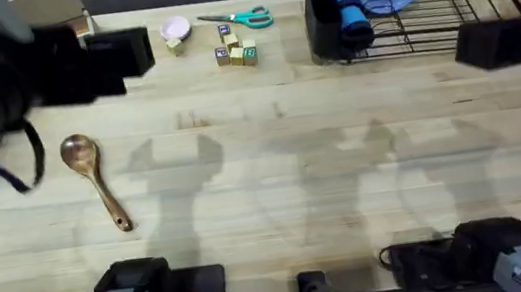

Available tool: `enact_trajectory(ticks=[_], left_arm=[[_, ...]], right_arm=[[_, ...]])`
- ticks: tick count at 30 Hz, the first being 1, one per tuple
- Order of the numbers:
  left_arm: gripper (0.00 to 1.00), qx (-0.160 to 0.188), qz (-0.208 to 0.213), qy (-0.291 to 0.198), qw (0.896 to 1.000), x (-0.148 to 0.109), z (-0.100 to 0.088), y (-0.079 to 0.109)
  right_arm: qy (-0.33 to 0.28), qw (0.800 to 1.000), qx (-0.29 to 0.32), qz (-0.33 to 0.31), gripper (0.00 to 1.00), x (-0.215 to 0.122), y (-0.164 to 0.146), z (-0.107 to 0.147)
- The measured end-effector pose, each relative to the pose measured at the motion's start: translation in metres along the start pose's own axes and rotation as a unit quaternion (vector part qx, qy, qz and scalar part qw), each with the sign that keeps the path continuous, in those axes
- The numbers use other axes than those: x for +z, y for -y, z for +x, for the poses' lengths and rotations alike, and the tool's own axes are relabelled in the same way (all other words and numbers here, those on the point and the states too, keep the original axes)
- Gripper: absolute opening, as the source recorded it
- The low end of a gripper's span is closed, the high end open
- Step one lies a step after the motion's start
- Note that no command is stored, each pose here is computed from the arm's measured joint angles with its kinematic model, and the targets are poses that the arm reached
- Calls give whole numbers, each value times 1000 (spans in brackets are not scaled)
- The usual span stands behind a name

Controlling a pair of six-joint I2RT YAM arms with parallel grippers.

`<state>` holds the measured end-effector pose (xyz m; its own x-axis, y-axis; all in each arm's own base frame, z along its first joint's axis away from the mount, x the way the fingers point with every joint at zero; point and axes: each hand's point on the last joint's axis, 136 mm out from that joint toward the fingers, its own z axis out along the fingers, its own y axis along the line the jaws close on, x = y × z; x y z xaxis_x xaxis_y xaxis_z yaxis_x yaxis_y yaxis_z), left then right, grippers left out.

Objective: Pick up the spoon on the table one by one and put them onto the rack

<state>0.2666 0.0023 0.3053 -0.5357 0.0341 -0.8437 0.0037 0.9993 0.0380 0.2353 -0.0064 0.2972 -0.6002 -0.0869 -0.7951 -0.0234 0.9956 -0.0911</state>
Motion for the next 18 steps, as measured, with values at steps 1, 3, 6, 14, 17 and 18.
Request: enact_trajectory(ticks=[1, 3, 6, 14, 17, 18], left_arm=[[991, 0, 2, -13, 1000, 2, -3, 0], [991, 1, 5, -34, 999, 5, -7, 1], [992, 1, 12, -58, 998, 8, -14, 3], [994, 0, 17, -64, 998, 13, -21, 5], [993, 0, 16, -64, 998, 13, -21, 5], [993, 0, 16, -64, 998, 13, -21, 5]], right_arm=[[-3, 1000, 1, 0, 996, 0, 0, -3], [-11, 1000, 3, -1, 996, -1, 1, -9], [-25, 1000, 2, -2, 996, -1, 1, -14], [-34, 999, 2, -3, 996, -1, 1, -15], [-59, 998, 2, 10, 996, -4, 6, -1], [-69, 997, 6, 21, 996, -5, 11, 4]])
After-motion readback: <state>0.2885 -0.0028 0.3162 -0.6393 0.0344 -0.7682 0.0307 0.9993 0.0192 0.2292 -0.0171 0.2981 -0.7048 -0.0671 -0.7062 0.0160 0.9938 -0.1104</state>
